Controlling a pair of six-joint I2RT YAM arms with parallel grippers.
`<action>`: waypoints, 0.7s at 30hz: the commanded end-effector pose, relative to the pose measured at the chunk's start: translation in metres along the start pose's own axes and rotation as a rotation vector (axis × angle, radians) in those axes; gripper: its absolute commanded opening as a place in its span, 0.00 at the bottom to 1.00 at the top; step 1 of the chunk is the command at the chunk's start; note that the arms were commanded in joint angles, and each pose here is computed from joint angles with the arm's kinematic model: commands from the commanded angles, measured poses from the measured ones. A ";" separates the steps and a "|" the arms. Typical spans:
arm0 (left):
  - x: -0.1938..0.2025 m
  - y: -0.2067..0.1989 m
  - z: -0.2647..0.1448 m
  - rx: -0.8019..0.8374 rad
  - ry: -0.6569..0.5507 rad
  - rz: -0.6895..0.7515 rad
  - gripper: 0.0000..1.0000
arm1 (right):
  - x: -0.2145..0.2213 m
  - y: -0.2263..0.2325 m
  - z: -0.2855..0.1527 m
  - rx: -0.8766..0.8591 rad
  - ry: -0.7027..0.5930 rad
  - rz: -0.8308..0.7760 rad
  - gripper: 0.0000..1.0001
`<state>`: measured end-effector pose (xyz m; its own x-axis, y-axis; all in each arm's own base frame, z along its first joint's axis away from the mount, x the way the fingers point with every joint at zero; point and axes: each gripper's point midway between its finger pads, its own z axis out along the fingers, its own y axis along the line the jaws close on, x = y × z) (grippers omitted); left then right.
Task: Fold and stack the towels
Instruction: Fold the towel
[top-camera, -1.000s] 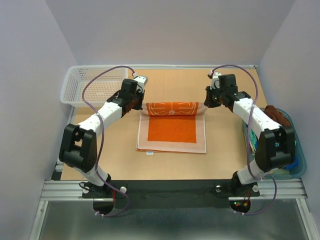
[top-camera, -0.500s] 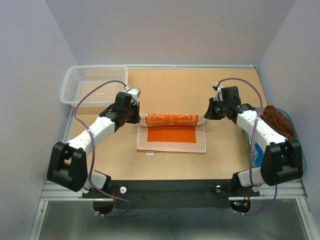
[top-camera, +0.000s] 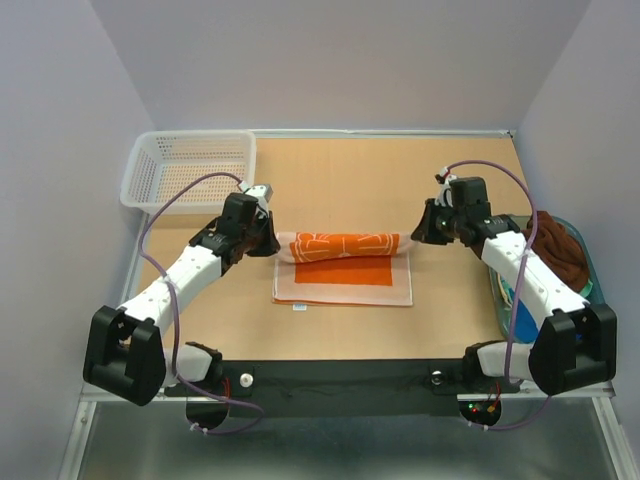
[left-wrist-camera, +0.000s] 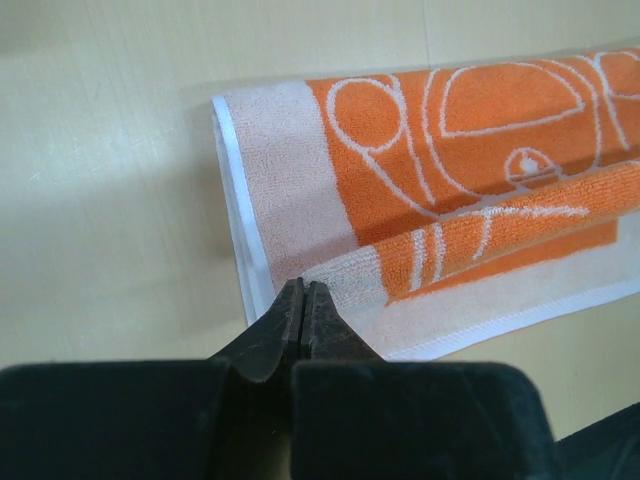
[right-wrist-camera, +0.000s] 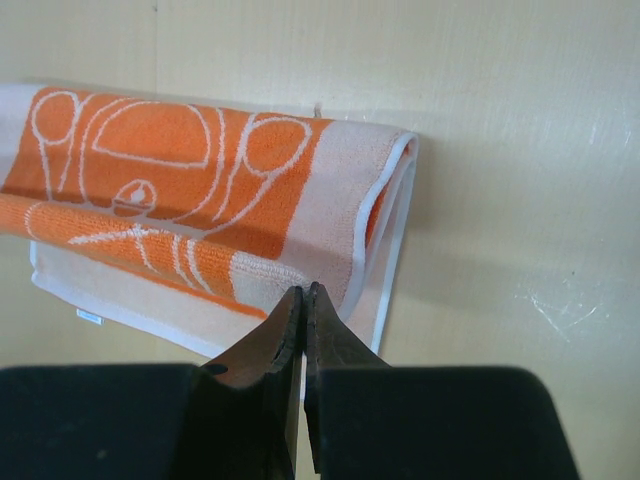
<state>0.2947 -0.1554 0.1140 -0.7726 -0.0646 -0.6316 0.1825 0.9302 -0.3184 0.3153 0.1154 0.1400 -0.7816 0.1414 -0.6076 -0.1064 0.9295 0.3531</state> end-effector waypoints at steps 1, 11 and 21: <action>0.002 0.010 -0.012 -0.059 0.001 -0.039 0.00 | 0.016 -0.009 -0.002 0.031 0.029 0.051 0.00; 0.044 0.027 0.014 -0.121 0.134 -0.103 0.00 | 0.066 -0.027 0.016 0.089 0.158 0.152 0.01; 0.076 0.039 0.039 -0.149 0.219 -0.153 0.00 | 0.085 -0.040 0.053 0.114 0.229 0.205 0.01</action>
<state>0.2672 -0.1515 0.0393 -0.9010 -0.1287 -0.4144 0.0168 0.9439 -0.3297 0.2754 0.1180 0.0496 -0.9161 0.2318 -0.3272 0.0921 0.9158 0.3908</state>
